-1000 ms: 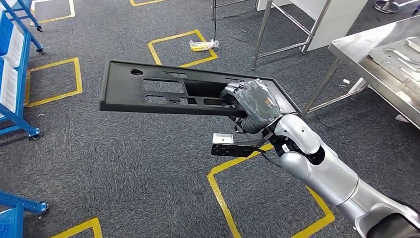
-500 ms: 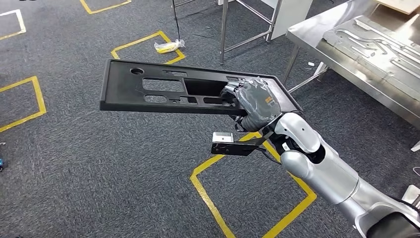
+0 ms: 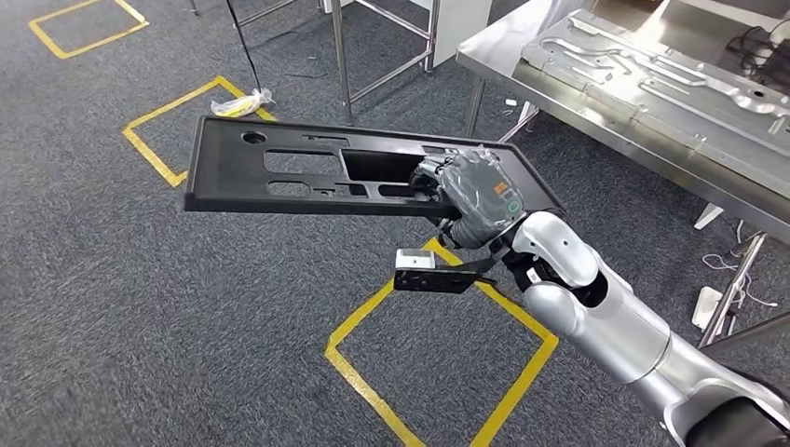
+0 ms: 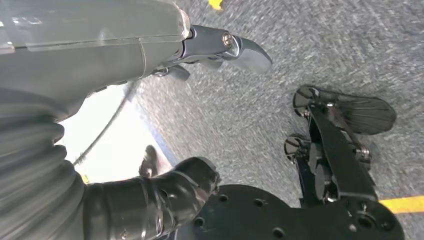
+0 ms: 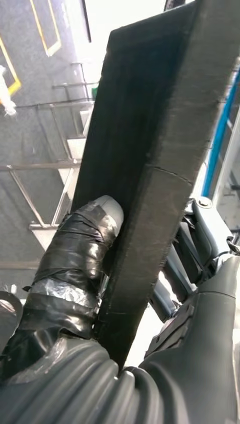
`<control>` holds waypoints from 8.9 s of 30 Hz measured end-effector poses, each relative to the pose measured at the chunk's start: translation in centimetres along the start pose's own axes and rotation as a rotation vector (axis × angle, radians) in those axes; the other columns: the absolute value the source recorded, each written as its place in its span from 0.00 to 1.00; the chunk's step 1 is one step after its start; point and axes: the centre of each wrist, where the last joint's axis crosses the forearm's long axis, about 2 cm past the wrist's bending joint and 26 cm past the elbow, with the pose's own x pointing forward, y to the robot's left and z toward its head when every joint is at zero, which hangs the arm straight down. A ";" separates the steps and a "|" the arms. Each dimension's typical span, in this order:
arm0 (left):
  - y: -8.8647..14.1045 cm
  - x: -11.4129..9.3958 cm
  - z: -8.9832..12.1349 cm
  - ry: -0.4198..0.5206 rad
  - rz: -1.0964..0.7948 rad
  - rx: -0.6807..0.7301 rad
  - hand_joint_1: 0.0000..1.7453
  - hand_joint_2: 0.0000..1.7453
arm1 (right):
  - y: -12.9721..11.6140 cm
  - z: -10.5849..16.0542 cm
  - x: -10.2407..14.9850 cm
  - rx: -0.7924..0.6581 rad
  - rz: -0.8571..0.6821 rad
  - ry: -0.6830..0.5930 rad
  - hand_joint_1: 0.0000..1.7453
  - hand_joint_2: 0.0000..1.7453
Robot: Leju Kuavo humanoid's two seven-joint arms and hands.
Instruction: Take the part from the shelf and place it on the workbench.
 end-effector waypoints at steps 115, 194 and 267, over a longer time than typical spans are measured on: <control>-0.9 -0.5 -0.2 -0.006 0.013 -0.015 0.00 1.00 | 2.3 -10.2 2.9 0.231 0.152 -0.014 1.00 1.00; -2.7 -0.5 0.2 0.013 0.152 -0.069 0.00 0.00 | 1.6 -7.2 7.1 -0.005 -0.018 -0.101 0.00 0.00; -1.1 -0.1 0.2 -0.057 0.080 -0.014 0.00 0.00 | 0.6 -5.2 13.0 -0.083 -0.104 -0.379 0.00 1.00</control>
